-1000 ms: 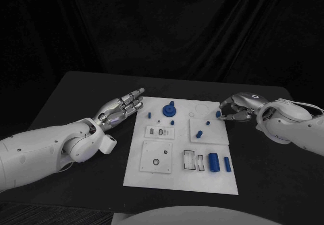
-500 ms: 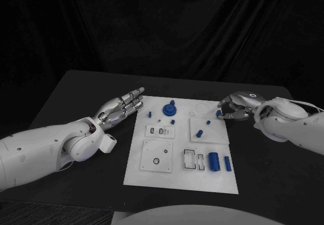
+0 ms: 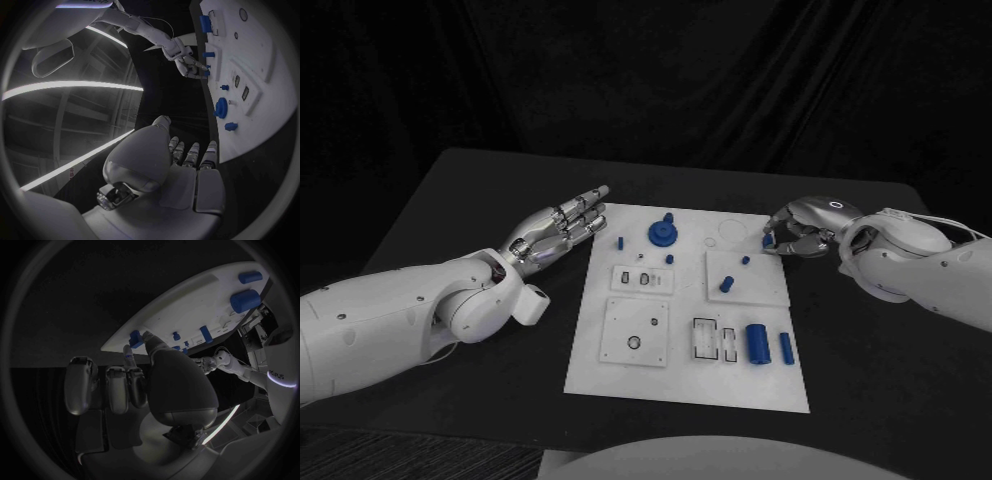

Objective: Assemble the parts on the task board

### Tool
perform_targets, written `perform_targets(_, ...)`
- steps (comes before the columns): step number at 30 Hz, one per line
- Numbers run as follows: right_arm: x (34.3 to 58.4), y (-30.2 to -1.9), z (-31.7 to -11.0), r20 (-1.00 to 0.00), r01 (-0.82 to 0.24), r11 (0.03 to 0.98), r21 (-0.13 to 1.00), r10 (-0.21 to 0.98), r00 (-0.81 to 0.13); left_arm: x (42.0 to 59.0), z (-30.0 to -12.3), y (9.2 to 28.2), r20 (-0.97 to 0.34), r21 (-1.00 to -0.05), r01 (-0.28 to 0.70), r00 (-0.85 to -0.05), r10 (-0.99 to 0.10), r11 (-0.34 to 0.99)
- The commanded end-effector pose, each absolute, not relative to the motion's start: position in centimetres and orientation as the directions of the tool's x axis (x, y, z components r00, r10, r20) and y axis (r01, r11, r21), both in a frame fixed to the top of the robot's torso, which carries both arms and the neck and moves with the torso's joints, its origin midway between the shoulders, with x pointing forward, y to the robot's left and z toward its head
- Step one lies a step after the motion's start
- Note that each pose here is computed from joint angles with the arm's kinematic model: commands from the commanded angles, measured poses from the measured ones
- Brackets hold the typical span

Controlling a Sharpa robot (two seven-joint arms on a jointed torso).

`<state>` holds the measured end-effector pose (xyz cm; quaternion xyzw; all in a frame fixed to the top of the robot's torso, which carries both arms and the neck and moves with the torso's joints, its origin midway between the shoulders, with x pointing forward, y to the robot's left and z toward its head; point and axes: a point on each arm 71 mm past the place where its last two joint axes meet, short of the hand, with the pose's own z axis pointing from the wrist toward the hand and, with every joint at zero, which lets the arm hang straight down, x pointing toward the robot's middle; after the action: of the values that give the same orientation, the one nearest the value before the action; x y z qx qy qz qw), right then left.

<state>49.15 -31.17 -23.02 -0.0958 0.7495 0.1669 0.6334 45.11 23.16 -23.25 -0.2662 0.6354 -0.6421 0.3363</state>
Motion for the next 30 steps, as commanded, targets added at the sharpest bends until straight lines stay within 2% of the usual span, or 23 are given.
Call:
perform_targets(1,49.12,-31.22,-23.31,-0.980,-0.355,0.926,0.127,0.062,-0.189,45.00,-23.18,22.98,-0.077,-0.995,0.099,-0.643,-0.762,0.017)
perform_targets(17,49.19,-31.06,-23.62,-0.980,-0.351,0.928,0.127,0.062,-0.191,44.95,-23.20,22.87,-0.074,-0.995,0.096,-0.647,-0.759,0.015)
perform_targets(30,49.20,-30.56,-22.82,-0.983,-0.362,0.915,0.177,0.149,-0.105,44.87,-23.24,22.72,-0.070,-0.996,0.091,-0.651,-0.755,0.014)
